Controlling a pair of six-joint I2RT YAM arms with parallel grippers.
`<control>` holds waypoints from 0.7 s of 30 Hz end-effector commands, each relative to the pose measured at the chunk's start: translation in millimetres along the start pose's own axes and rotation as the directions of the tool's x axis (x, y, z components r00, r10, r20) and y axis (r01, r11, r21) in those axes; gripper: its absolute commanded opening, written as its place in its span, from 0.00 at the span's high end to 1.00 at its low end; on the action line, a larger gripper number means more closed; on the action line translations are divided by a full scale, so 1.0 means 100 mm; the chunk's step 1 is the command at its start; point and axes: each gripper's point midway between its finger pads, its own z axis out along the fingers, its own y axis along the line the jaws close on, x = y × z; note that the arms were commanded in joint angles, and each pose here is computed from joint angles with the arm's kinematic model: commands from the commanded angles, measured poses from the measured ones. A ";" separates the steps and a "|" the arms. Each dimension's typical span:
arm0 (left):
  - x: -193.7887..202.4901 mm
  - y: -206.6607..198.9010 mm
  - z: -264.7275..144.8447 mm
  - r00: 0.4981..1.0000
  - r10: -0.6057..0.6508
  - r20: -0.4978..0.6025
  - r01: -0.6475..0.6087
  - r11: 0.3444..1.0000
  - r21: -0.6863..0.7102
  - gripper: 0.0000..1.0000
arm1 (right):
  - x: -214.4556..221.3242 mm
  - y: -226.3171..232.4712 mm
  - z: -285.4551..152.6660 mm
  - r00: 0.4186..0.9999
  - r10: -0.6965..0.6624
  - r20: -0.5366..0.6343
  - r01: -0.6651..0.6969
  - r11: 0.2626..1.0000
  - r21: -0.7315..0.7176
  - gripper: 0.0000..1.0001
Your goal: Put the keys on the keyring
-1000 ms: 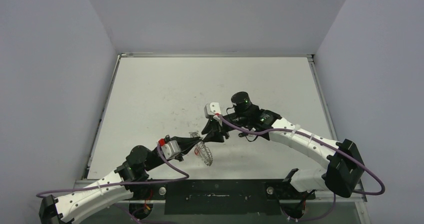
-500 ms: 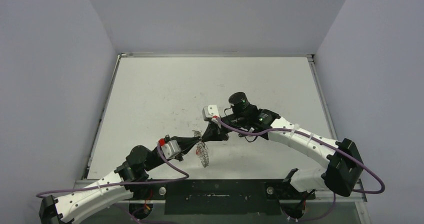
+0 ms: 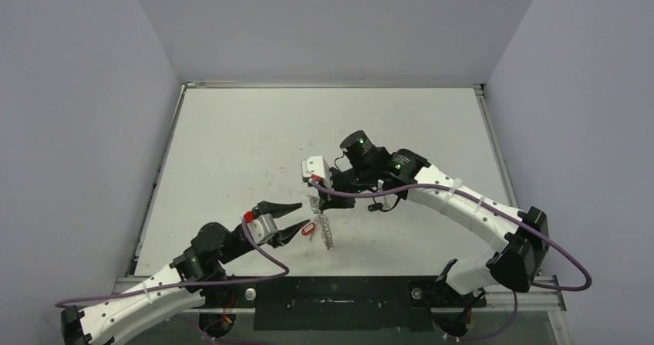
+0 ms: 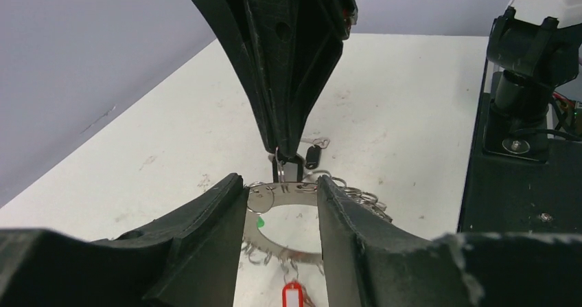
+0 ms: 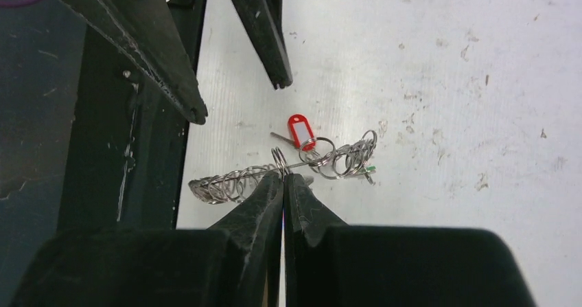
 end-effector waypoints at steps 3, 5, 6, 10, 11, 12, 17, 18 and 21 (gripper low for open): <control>-0.09 0.10 -0.07 0.995 0.037 -0.092 -0.040 0.999 -0.025 0.58 | 0.03 0.05 -0.04 0.990 -0.025 -0.141 0.027 1.000 0.014 1.00; -0.07 0.09 -0.08 0.992 0.037 -0.123 -0.040 0.999 -0.018 0.58 | 0.02 0.07 0.01 0.990 -0.022 -0.141 0.023 1.000 0.007 1.00; -0.06 0.09 -0.08 0.990 0.036 -0.135 -0.038 0.999 -0.013 0.58 | 0.01 0.07 0.03 0.990 -0.018 -0.139 0.019 1.000 0.005 1.00; -0.01 0.04 -0.04 0.986 0.034 -0.161 -0.031 0.999 0.019 0.58 | -0.05 0.06 0.09 0.994 -0.015 -0.112 0.015 1.000 0.002 1.00; 0.02 0.02 -0.03 0.984 0.032 -0.175 -0.028 0.999 0.027 0.59 | -0.06 0.04 0.10 0.994 -0.013 -0.107 0.013 1.000 0.004 1.00; 0.04 0.01 -0.01 0.982 0.031 -0.186 -0.024 0.999 0.038 0.60 | -0.08 0.03 0.11 0.995 -0.010 -0.101 0.011 1.000 0.009 1.00; 0.18 -0.06 0.08 0.969 0.013 -0.248 0.005 0.997 0.071 0.61 | -0.12 -0.01 0.15 0.996 0.007 -0.084 -0.005 1.000 0.024 1.00; 0.20 -0.06 0.10 0.967 0.009 -0.255 0.010 0.997 0.074 0.61 | -0.12 -0.01 0.16 0.996 0.009 -0.084 -0.007 1.000 0.023 1.00; 0.23 -0.06 0.15 0.965 0.005 -0.261 0.015 0.997 0.073 0.61 | -0.12 -0.01 0.18 0.997 0.015 -0.082 -0.013 1.000 0.017 1.00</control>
